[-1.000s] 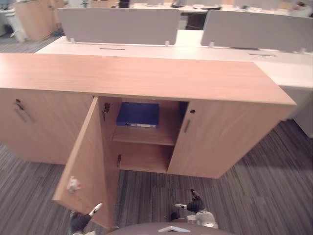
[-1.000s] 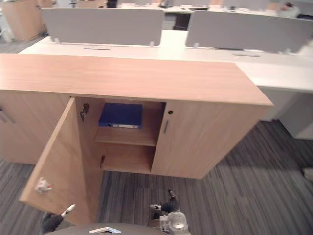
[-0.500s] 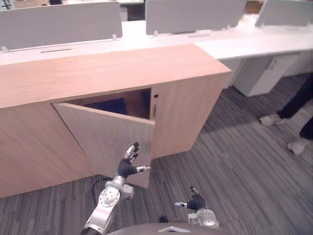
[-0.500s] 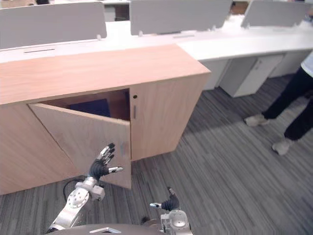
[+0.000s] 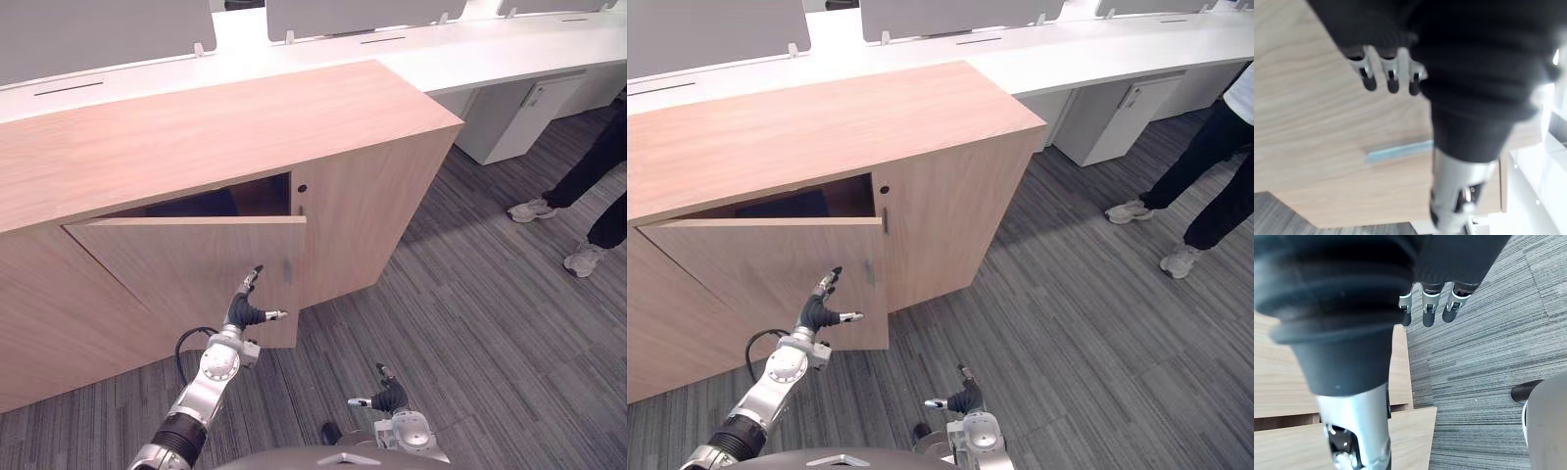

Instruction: Walk over to the cabinet, pick up the folder, carry it to the office cabinet, place the folder inside the office cabinet, then close the office cabinet door

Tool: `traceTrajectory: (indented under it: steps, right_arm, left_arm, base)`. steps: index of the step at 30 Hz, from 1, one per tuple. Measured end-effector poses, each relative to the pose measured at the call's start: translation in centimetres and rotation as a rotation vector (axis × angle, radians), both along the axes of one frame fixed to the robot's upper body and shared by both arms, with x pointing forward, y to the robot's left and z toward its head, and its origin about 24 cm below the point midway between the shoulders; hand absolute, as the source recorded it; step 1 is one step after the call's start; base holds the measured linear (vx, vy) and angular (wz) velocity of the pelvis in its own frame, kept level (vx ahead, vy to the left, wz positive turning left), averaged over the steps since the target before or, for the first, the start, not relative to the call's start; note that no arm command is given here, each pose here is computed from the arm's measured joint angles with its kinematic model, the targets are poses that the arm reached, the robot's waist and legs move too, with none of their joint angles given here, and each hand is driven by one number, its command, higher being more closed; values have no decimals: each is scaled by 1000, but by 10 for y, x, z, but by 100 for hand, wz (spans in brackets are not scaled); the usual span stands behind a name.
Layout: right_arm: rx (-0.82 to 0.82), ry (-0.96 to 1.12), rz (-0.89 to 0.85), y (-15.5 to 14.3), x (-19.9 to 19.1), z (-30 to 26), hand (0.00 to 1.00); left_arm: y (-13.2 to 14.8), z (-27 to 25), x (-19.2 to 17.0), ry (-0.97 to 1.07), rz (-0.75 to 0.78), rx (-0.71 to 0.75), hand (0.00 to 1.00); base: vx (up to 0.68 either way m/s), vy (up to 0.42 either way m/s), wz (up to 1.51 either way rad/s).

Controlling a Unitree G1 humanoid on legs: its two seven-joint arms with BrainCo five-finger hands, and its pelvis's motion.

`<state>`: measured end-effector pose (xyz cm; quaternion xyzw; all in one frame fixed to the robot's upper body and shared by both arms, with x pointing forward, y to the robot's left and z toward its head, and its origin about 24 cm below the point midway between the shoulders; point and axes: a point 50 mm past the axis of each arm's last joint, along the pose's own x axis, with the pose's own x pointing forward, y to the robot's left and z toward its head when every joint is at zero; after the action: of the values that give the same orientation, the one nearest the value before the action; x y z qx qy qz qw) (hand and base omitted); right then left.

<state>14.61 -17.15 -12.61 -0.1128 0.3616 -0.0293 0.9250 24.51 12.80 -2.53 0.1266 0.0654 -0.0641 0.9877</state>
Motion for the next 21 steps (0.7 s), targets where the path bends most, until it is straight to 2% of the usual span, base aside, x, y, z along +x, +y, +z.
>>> traceTrajectory:
  steps: [21]
  right_arm:
    - [0, 6, -47, -6, -2, -1, 0]
  left_arm:
    - [12, -5, -5, 26, 109, -30, 0]
  base:
    - [-51, -61, 2]
